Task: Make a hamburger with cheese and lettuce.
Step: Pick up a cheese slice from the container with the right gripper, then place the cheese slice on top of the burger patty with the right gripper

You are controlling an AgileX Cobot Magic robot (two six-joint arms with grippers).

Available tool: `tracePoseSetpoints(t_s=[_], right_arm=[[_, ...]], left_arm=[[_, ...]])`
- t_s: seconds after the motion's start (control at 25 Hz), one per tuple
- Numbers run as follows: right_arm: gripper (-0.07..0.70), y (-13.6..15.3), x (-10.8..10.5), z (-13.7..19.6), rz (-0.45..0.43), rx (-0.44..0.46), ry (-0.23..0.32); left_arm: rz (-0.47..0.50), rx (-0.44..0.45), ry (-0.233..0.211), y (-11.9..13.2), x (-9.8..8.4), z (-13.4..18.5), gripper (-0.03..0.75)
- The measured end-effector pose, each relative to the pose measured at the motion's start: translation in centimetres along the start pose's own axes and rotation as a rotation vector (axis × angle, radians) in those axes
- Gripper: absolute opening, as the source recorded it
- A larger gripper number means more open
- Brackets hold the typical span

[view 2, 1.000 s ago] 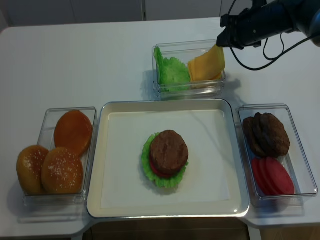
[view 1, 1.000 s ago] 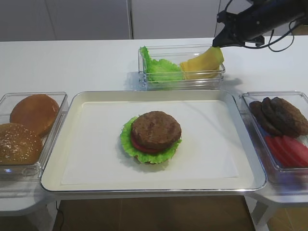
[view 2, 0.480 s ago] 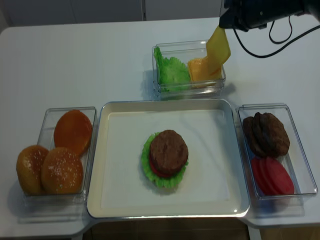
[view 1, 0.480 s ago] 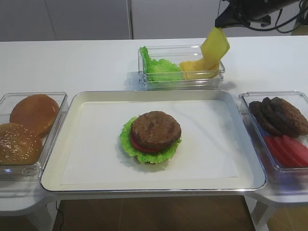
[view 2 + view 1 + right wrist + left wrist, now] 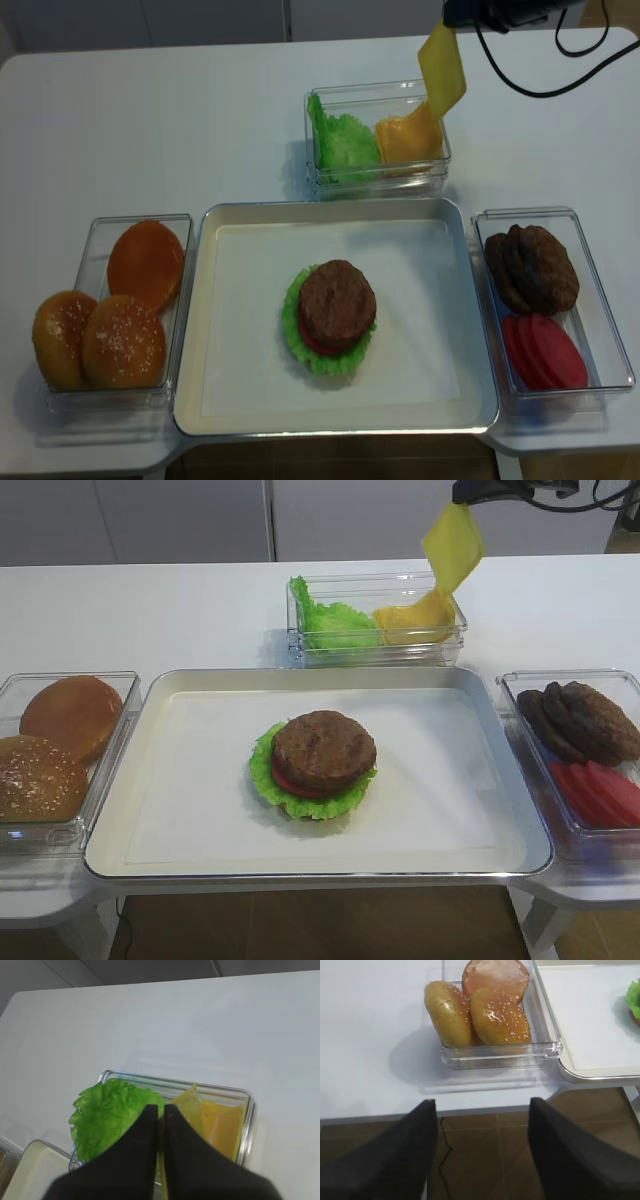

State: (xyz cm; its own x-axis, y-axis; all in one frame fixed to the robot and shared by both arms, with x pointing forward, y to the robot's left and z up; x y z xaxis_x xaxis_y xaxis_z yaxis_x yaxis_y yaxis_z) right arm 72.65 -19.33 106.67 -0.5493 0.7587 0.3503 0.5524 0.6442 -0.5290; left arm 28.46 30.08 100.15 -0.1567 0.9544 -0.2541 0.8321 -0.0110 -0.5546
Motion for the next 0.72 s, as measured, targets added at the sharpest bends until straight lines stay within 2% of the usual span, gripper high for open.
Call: tracePoseSetpoints(t_s=[0.48, 0.72], right_arm=[[0.045, -6.1, 5.7, -2.1, -0.045, -0.018, -0.083], [0.045, -8.9, 8.9, -2.0, -0.043, -0.027, -0.095]], left_arm=[[0.0, 0.0, 0.0, 0.0, 0.0, 0.0, 0.433], [0.0, 0.0, 0.0, 0.0, 0.0, 0.0, 0.433]])
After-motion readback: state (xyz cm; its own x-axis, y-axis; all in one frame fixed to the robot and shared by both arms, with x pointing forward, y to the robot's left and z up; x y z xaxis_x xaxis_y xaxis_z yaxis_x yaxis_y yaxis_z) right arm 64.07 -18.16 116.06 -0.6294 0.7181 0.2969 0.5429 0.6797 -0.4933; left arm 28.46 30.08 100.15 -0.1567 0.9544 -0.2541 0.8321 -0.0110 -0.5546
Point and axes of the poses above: a point on each arm's last joint axis where the gripper is mounted, y pointing out along that axis toward the gripper, x along the wrist's bending axis when the last joint is at zero, z = x × y, the point moved 7 cm from there along y, pointing out along that axis toward the gripper, and after that the axes turned 12 degrees about -y, right-handed, at the moved point
